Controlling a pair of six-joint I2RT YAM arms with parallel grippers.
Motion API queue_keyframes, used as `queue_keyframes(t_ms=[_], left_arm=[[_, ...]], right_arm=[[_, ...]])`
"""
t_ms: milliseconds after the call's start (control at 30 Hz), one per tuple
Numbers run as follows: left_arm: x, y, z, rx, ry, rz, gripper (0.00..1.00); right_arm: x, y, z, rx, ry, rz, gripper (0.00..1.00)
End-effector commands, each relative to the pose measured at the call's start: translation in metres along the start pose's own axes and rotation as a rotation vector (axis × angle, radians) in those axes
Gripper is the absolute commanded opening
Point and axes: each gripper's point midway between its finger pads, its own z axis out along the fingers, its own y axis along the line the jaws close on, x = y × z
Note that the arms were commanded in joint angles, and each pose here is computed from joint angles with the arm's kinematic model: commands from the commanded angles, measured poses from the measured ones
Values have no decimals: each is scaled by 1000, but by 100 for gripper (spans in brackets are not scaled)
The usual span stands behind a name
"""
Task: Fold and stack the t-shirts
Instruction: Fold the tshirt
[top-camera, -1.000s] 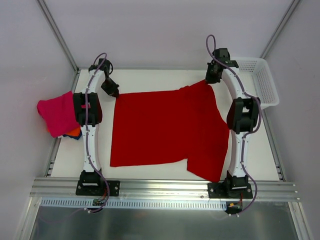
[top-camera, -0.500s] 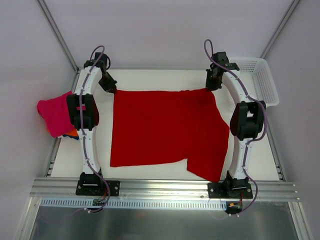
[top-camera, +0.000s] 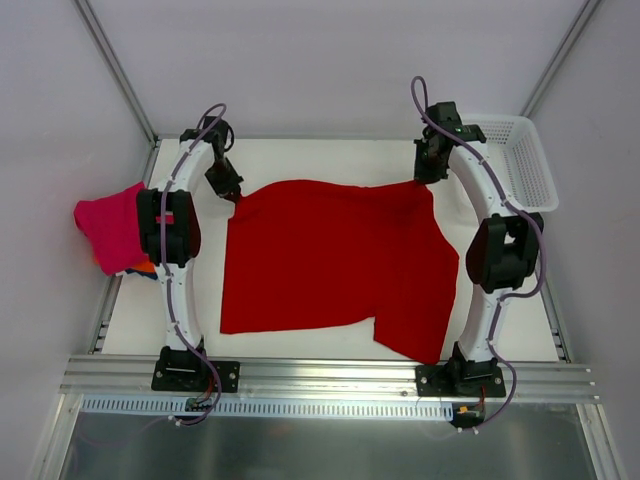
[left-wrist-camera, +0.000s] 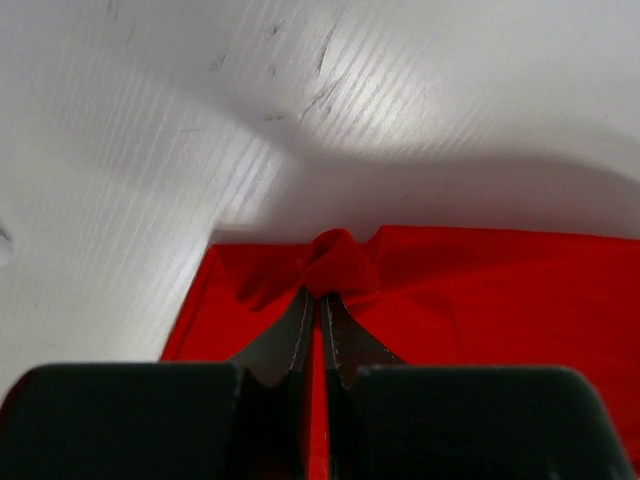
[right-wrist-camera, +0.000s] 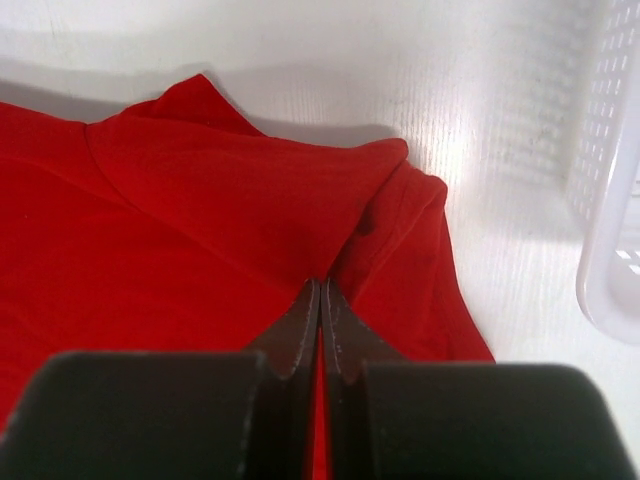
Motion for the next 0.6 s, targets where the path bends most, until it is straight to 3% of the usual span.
queue_keyframes(t_ms=[0,333,567], left_arm=[[0,2,-42,2,-72,48,0],[27,20,-66,-76,-63,76,0],[48,45,-62,-179,8,82,0]], right_arm=[[3,-4,-39,26,-16,-29,0],[36,-14,-53,80,89,-59,0],[64,-22,-57,111,186,-75,0]])
